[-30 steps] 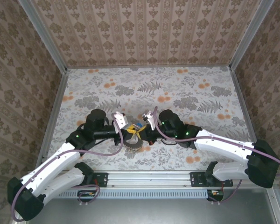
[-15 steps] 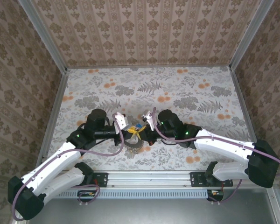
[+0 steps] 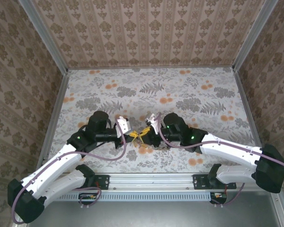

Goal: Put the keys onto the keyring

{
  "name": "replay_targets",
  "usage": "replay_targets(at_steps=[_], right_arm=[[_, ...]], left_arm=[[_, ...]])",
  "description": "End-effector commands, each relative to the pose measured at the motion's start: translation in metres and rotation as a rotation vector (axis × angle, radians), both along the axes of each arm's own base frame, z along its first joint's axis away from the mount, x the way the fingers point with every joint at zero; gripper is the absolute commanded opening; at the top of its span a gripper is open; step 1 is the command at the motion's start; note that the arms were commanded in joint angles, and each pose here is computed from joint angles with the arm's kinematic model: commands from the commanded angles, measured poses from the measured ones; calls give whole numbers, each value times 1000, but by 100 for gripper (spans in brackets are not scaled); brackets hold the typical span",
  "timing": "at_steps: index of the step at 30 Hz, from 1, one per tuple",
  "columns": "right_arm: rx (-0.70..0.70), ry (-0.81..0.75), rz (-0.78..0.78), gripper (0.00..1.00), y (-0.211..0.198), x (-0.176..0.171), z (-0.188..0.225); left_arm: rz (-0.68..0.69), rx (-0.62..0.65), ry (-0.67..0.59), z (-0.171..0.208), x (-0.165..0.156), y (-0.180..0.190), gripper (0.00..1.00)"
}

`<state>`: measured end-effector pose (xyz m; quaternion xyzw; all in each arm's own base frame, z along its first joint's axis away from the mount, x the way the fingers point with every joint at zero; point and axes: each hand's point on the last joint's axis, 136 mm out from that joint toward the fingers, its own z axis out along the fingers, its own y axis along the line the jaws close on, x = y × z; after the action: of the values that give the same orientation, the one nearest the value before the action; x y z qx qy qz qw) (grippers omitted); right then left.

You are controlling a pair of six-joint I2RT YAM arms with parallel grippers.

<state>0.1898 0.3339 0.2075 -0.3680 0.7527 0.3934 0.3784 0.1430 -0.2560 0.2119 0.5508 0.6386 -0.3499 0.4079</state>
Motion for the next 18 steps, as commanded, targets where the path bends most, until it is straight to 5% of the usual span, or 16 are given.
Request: replay_targets(at_steps=[1,11,18], right_arm=[[22,-66,42,25,-2,-6,8],[24,-270,95,32,-39,-13,40],[-101,-369,31,37,-60,5,26]], left_arm=[[-54,-44,-75,18,-6,-2,0],[-131,-21,-122,28,-15,2,0],[-148,10,-105,36,-21,21,0]])
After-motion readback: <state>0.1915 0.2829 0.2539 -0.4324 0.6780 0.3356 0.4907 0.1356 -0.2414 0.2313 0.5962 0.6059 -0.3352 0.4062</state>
